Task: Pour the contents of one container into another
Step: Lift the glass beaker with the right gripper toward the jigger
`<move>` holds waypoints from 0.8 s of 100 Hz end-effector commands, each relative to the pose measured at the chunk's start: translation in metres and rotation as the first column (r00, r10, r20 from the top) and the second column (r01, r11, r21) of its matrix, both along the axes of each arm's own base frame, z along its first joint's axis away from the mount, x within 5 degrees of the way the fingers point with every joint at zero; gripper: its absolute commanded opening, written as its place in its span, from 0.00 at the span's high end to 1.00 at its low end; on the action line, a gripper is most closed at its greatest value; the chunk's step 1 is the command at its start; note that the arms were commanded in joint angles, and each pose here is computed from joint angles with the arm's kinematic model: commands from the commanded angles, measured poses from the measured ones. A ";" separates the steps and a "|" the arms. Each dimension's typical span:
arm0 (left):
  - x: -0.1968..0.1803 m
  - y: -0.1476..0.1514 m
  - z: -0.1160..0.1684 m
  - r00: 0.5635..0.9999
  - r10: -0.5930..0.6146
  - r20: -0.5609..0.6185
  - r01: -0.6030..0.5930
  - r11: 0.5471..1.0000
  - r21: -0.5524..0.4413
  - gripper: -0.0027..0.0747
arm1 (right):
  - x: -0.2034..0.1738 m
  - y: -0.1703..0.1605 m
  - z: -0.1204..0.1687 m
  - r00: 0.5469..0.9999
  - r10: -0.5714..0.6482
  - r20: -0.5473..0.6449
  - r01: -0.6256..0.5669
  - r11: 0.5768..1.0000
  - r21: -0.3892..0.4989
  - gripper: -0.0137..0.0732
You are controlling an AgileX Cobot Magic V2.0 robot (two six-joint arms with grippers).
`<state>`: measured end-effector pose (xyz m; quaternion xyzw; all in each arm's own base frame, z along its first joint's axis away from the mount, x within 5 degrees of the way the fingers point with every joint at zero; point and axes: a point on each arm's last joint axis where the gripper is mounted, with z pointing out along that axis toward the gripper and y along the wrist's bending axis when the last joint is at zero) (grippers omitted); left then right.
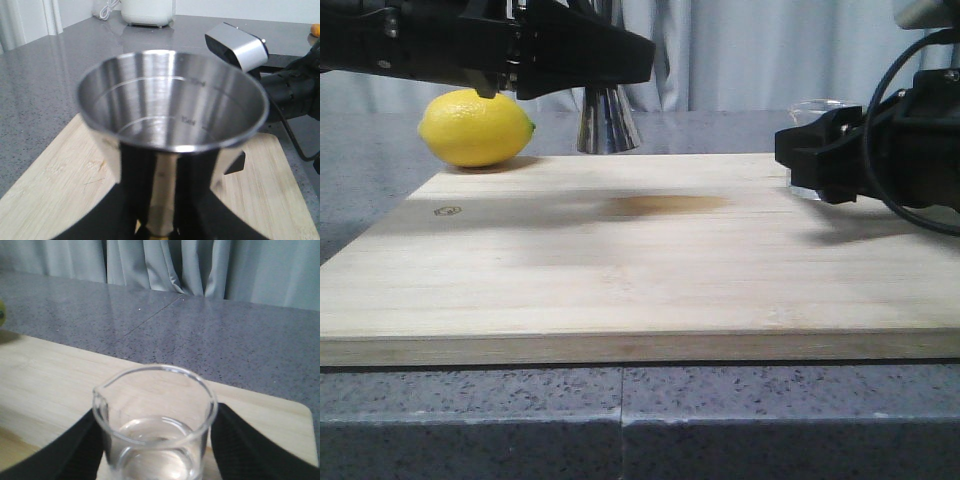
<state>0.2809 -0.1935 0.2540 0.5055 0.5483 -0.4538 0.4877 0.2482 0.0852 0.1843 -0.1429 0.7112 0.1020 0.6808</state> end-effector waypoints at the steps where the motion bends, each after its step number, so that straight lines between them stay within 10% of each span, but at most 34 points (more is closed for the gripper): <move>1: -0.008 -0.002 0.033 0.998 -0.041 0.042 0.047 0.989 -0.141 0.89 | 0.003 0.001 0.019 0.993 0.000 0.117 -0.004 0.999 0.034 0.36; 80: -0.008 -0.002 0.033 0.998 -0.041 0.042 0.047 0.989 -0.141 0.89 | 0.003 0.001 0.019 0.993 0.000 0.114 -0.003 0.999 0.033 0.55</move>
